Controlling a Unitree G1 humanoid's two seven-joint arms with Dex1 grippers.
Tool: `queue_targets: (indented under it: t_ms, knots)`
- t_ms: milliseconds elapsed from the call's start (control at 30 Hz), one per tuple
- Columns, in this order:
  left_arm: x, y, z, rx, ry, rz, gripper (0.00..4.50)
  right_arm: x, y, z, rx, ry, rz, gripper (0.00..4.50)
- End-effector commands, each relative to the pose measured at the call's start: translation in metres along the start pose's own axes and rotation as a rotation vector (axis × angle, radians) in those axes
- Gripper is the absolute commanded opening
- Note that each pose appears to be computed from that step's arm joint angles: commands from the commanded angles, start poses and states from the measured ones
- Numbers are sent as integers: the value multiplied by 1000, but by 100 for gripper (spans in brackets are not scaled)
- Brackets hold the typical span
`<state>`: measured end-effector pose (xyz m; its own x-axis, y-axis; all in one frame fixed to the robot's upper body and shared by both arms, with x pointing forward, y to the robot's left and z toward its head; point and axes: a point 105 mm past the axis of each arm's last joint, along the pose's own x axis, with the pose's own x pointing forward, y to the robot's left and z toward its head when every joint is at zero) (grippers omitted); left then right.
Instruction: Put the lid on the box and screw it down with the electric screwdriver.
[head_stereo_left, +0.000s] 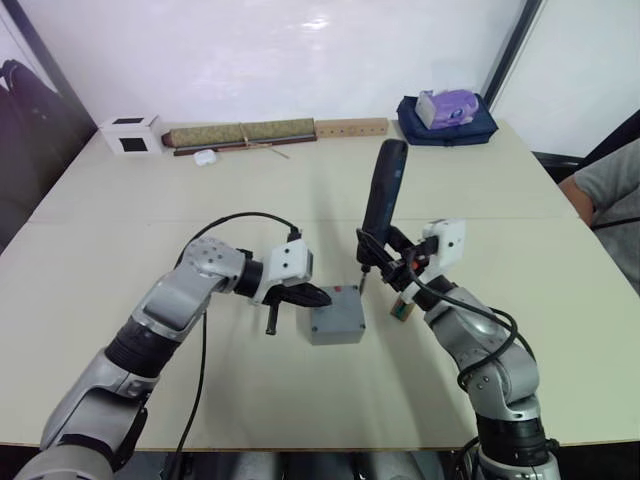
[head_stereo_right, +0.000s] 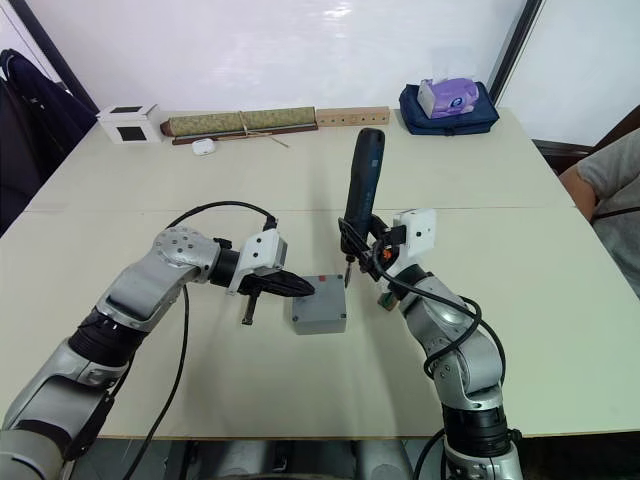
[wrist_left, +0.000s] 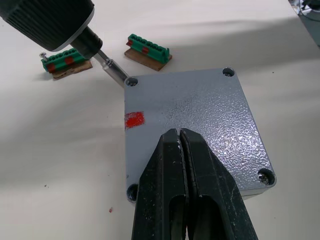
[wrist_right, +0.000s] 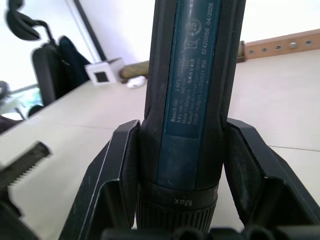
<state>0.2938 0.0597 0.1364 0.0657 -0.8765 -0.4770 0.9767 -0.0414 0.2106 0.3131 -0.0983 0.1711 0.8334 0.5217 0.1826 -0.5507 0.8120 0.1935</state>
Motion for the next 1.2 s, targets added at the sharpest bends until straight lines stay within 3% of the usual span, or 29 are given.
queue_targets:
  t_ms: [33,133,333,1200]
  knots:
    - [5,-6,-13,-41,43,-21,0,-1,13,23,-66,-76,62,189]
    - [6,-6,-13,-41,42,-21,0,-1,11,27,-48,-95,48,189]
    - [7,-7,-16,-46,43,-18,0,5,22,64,-10,-197,100,189]
    - [5,-2,-17,-43,43,-1,0,4,19,34,-68,-103,96,189]
